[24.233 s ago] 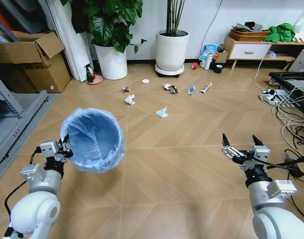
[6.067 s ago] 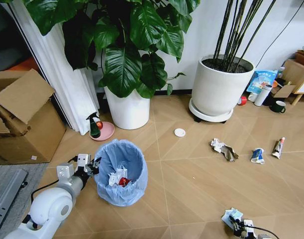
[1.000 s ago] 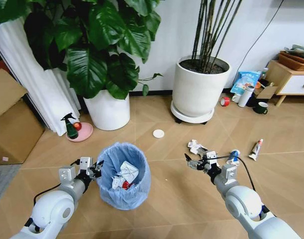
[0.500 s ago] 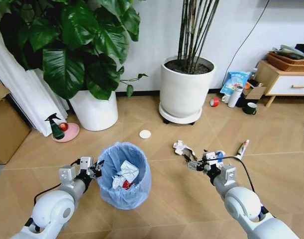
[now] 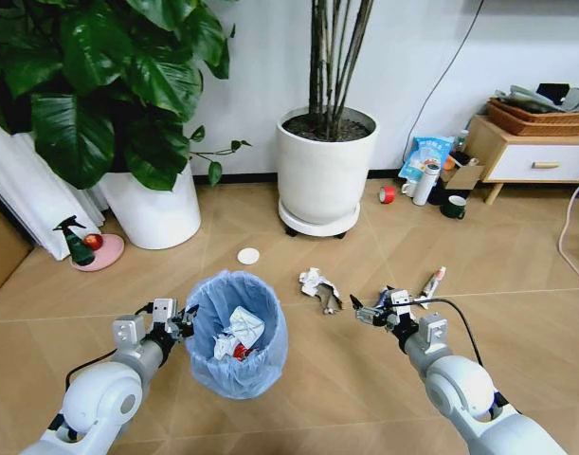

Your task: Pick up the trash bin and place the garbage on the floor into it.

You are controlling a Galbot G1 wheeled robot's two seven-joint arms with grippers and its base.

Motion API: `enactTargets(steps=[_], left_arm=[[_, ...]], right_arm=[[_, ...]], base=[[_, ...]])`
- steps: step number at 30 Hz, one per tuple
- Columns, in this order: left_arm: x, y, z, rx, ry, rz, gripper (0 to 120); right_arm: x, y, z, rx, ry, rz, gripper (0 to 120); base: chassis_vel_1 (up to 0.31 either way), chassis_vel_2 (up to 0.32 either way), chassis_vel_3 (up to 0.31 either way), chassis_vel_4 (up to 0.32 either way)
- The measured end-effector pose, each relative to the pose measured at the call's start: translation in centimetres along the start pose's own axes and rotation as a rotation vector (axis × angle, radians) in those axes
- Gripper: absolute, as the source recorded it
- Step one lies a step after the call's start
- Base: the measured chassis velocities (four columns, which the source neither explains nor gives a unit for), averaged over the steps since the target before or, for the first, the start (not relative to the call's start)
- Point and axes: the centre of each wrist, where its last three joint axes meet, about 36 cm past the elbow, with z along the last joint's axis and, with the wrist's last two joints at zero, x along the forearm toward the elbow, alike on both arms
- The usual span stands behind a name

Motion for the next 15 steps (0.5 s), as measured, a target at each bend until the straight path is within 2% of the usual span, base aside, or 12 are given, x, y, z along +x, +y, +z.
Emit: enactTargets(steps=[4,8,15], left_arm=[[-0.02,0.0,0.0,0.0,0.0,0.001,0],[0.0,0.01,0.05,0.001,0.001,0.001,0],[0.0,0.07,0.02,0.001,-0.002,0.0,0]], right_arm=[[-0.33,-0.02,0.13,0.002,-0.013,0.002,100],[-0.45,0.01,0.29,0.001,-0.022,-0.001,100],[-0.47,0.1,0.51,0.001,-0.025,-0.006,100]], base=[[-0.123,-0.118,0.129,0.122],[-0.025,-0.015,0.015,0.026],[-0.011,0.103,0.02,-0.077]])
